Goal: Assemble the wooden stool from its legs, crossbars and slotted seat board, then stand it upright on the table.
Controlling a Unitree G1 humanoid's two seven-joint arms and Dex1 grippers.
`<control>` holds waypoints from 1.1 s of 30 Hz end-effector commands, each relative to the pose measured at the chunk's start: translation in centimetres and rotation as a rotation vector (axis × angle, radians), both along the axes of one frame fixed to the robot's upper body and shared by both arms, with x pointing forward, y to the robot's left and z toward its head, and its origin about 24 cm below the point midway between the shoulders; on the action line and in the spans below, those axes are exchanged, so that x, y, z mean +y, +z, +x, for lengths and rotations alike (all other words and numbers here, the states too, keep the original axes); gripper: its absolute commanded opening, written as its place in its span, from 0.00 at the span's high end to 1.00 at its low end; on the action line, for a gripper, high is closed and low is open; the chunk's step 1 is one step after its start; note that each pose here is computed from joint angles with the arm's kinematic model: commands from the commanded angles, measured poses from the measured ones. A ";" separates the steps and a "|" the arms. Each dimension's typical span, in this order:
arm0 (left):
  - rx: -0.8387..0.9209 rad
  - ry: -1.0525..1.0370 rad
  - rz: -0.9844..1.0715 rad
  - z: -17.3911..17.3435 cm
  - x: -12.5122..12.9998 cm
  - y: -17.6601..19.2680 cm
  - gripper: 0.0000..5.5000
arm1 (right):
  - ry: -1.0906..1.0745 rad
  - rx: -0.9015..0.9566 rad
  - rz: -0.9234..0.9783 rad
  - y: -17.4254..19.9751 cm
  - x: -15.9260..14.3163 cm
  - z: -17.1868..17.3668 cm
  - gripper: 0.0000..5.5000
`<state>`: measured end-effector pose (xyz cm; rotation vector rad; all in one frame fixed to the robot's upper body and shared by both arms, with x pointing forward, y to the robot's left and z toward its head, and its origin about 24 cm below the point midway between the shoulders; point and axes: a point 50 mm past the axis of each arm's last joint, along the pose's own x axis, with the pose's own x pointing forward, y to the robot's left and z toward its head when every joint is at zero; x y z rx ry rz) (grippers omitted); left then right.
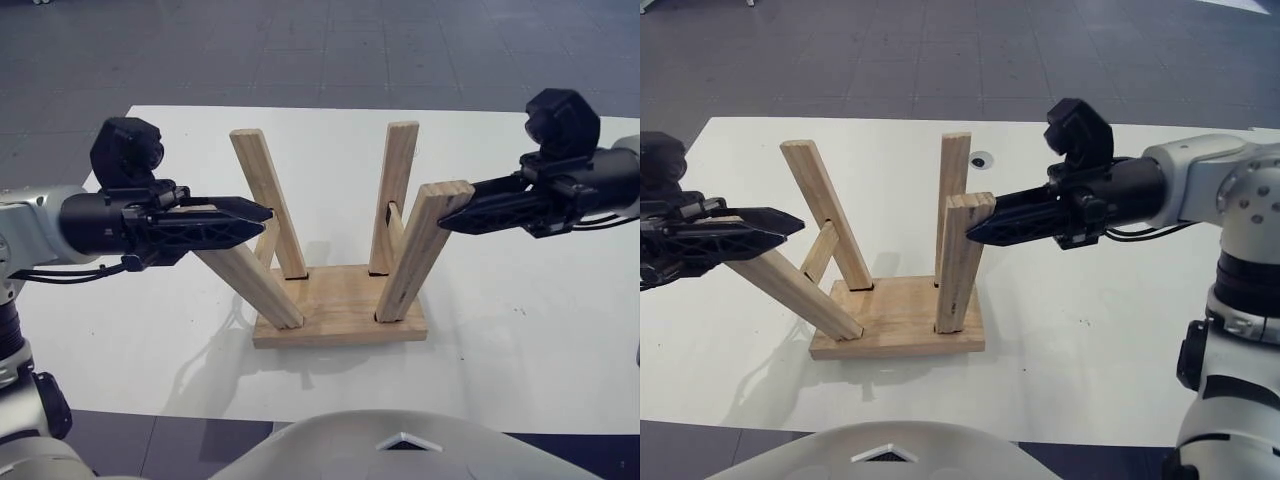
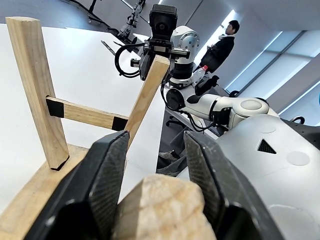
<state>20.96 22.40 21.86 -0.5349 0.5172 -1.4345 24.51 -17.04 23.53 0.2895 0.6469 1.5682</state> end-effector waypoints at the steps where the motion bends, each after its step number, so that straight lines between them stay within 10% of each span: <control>1: 0.077 -0.003 -0.030 0.3 0.0 0.0 0.64 | 0.022 0.142 0.016 -0.1 0.0 0.2 0.78; 20: 0.201 0.209 -0.103 6.6 0.5 -1.8 0.61 | -0.202 0.377 -0.051 -3.9 0.5 5.6 0.78; 33: 0.285 0.783 -0.103 9.8 7.8 -7.8 0.30 | -0.217 0.385 -0.040 -6.3 -0.1 5.1 0.31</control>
